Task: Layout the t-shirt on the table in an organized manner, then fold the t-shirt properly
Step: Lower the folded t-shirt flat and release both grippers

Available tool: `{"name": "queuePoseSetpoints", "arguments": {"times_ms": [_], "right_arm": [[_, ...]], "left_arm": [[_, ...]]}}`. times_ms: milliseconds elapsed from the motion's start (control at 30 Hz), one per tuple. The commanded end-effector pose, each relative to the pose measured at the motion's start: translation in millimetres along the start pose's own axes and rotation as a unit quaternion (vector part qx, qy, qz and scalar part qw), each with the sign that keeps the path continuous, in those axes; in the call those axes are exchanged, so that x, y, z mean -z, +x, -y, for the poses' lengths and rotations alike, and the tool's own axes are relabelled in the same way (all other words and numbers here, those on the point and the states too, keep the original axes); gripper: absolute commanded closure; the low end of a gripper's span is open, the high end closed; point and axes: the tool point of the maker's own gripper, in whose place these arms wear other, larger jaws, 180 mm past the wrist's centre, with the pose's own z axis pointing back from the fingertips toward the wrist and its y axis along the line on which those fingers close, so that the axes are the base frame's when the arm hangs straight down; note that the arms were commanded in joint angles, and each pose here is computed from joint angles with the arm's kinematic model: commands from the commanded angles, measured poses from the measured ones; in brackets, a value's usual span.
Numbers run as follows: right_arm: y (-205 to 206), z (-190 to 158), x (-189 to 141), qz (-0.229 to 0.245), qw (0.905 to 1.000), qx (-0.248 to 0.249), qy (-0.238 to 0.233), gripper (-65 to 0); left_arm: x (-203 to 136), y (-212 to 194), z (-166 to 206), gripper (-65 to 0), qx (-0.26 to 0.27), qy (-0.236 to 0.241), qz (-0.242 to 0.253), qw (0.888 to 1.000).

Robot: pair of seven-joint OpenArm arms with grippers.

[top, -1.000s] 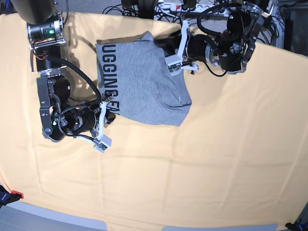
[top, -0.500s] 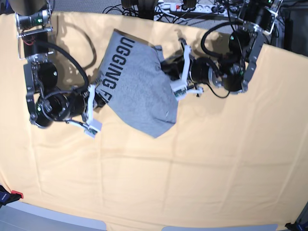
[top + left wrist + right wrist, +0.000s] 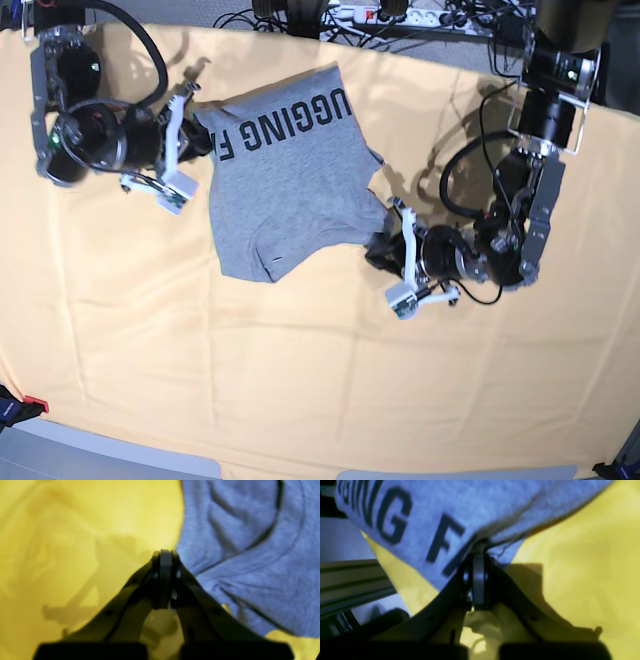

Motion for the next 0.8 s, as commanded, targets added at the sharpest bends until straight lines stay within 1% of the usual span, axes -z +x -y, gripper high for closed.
{"name": "queuePoseSetpoints", "arguments": {"times_ms": [0,67,133,267,367,467,667,700,767], "right_arm": [[5.3,0.4,-9.0,0.017,0.9998,-0.004,-0.007,0.0],[-0.3,1.2,-15.7,0.02,0.9996,0.004,-0.018,0.0],[-2.4,7.9,-22.6,0.034,0.9987,0.013,-0.036,0.0],[0.8,25.1,-32.3,0.078,0.9929,0.034,-0.083,0.0],[3.7,32.6,-33.1,0.092,0.9891,0.045,-0.105,0.0],[2.2,31.9,-28.2,0.095,0.9886,0.06,-0.101,0.0],[-18.5,30.0,-4.7,0.08,0.9878,0.115,-0.069,0.0],[-21.8,26.2,-1.8,0.073,0.9893,0.112,-0.058,0.0],[-22.5,11.6,1.6,0.067,0.9928,0.097,-0.021,0.0]], "left_arm": [[-14.5,27.2,-11.5,0.0,0.017,0.01,0.031,0.999],[-30.0,39.1,-19.6,0.0,0.015,0.007,0.042,0.999],[-52.0,53.0,-26.8,0.0,-0.001,-0.003,0.072,0.997],[-100.7,71.1,-35.3,0.0,-0.051,-0.029,0.15,0.987],[-124.2,67.1,-43.6,0.0,-0.076,-0.022,0.179,0.981],[-136.5,58.1,-48.0,0.0,-0.098,-0.015,0.196,0.976],[-142.5,38.2,-45.8,0.0,-0.127,-0.017,0.199,0.972],[-142.0,36.6,-44.5,0.0,-0.129,-0.02,0.199,0.971],[-140.5,34.5,-42.6,0.0,-0.132,-0.023,0.199,0.971]]}}
